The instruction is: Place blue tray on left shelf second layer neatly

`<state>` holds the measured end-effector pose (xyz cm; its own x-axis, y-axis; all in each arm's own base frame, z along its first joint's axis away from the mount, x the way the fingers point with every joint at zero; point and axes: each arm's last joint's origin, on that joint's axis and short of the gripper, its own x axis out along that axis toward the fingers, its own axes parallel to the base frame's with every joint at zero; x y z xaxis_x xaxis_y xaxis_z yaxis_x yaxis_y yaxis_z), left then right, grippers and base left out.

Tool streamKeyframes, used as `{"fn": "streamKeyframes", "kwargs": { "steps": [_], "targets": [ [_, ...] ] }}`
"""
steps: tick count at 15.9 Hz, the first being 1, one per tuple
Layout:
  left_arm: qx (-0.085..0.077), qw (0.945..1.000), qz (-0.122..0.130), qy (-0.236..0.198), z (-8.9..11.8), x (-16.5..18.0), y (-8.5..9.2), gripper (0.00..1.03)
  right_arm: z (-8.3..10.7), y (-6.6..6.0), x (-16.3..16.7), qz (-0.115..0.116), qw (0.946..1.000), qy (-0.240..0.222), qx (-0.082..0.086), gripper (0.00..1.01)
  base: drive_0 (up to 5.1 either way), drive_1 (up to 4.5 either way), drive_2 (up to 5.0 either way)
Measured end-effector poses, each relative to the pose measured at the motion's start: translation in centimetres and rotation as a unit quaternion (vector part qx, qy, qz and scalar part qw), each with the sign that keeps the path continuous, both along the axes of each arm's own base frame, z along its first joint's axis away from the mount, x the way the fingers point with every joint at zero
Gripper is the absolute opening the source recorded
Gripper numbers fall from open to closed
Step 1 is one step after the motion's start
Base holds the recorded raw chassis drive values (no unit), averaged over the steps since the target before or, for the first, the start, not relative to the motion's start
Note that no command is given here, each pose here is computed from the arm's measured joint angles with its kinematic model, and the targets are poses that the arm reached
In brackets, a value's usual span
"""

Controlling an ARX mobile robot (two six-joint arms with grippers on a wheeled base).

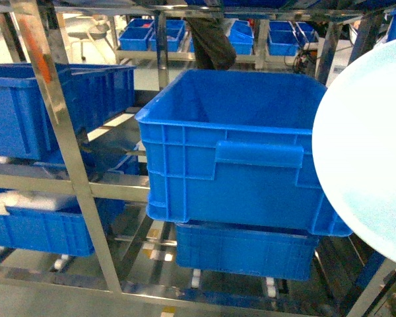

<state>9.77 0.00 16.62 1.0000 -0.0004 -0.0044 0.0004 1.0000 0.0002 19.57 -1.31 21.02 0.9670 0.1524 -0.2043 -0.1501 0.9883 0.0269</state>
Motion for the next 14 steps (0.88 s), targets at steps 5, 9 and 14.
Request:
{"fn": "streamKeyframes", "kwargs": {
  "steps": [5,9,14],
  "targets": [
    [0.0,1.0,-0.001,0.0,0.0,0.0,-0.01,0.98,-0.01,0.09,0.0,0.002,1.0,0.001,0.0,0.02,-1.4,-0.15,-0.7],
    [0.0,1.0,0.0,0.0,0.0,0.0,-0.01,0.98,0.01,0.11,0.01,0.003,1.0,-0.001,0.0,0.02,0.0,0.0,0.0],
    [0.0,1.0,0.0,0.0,0.0,0.0,-0.01,0.98,0.01,0.11,0.01,0.003,1.0,-0.001,0.0,0.02,0.0,0.0,0.0]
  ]
}}
